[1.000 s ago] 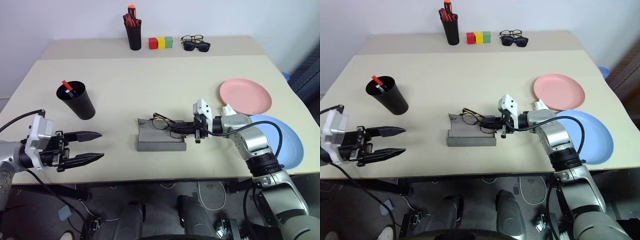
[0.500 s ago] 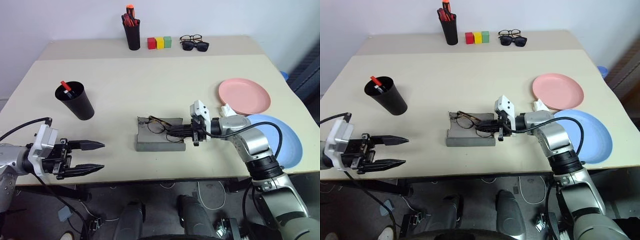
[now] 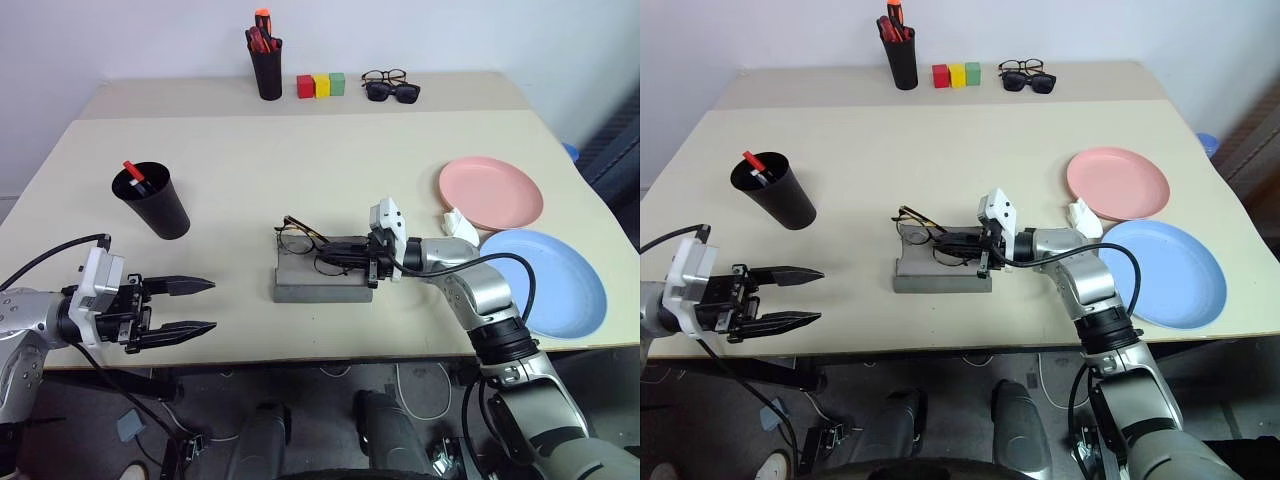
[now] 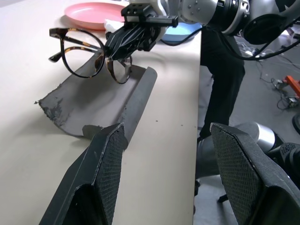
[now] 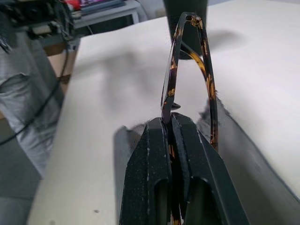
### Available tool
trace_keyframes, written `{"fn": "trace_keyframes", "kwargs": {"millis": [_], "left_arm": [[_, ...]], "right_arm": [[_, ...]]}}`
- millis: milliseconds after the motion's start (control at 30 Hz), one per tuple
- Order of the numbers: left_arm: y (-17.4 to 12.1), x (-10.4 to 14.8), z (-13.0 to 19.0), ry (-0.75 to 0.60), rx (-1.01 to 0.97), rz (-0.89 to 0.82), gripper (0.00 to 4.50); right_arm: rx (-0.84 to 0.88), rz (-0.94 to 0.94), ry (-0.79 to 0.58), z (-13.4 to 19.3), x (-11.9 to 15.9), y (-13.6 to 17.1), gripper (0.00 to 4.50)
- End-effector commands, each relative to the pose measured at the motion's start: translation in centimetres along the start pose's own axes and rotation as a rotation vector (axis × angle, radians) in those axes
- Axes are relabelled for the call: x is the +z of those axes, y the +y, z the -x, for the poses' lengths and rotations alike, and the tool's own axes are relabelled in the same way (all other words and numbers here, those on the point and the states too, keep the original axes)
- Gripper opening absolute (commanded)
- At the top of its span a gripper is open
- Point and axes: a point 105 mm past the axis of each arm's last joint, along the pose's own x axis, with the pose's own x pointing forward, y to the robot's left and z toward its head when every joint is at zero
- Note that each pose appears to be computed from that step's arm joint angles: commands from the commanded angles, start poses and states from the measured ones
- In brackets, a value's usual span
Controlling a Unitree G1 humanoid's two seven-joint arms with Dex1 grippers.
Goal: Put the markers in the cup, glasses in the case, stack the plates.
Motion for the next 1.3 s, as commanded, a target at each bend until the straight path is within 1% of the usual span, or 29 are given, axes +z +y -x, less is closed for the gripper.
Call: {"fn": "trace_keyframes", "kwargs": {"millis": [33,267,733,1000,1100,1133,1167,1300], "left_arm": [[-0.4,0.6,-0.2,-0.011,-0.007,-0.031,2.99],[-0.5,0.5,-0.4,-0.016,0.002,-0.031,2.99],[-0.6,0.2,-0.7,-0.024,0.007,-0.034,2.99],[-0.4,0.1,-0.8,-0.025,0.007,-0.033,2.99],[-0.3,0.0,-0.8,-0.027,0.008,-0.033,2.99],[-0.3,0.0,-0.9,-0.027,0.009,-0.034,2.99],[-0.2,0.0,-0.9,-0.028,0.009,-0.034,2.99],[0.3,0.0,-1.3,-0.034,0.02,-0.033,2.99]], "right_arm": [[0.0,0.032,0.009,0.6,-0.2,-0.1,0.03],[0.037,0.072,0.095,1.4,-1.3,0.1,0.03],[0.063,0.14,0.211,3.3,-1.8,-0.7,0.03],[0.094,0.148,0.256,4.0,-2.0,-0.4,0.03],[0.093,0.14,0.259,4.1,-1.8,-0.4,1.02],[0.091,0.144,0.263,4.1,-1.8,-0.4,1.41],[0.085,0.152,0.264,4.2,-1.7,-0.4,2.0],[0.034,0.184,0.241,4.6,-0.8,-0.6,4.07]]}}
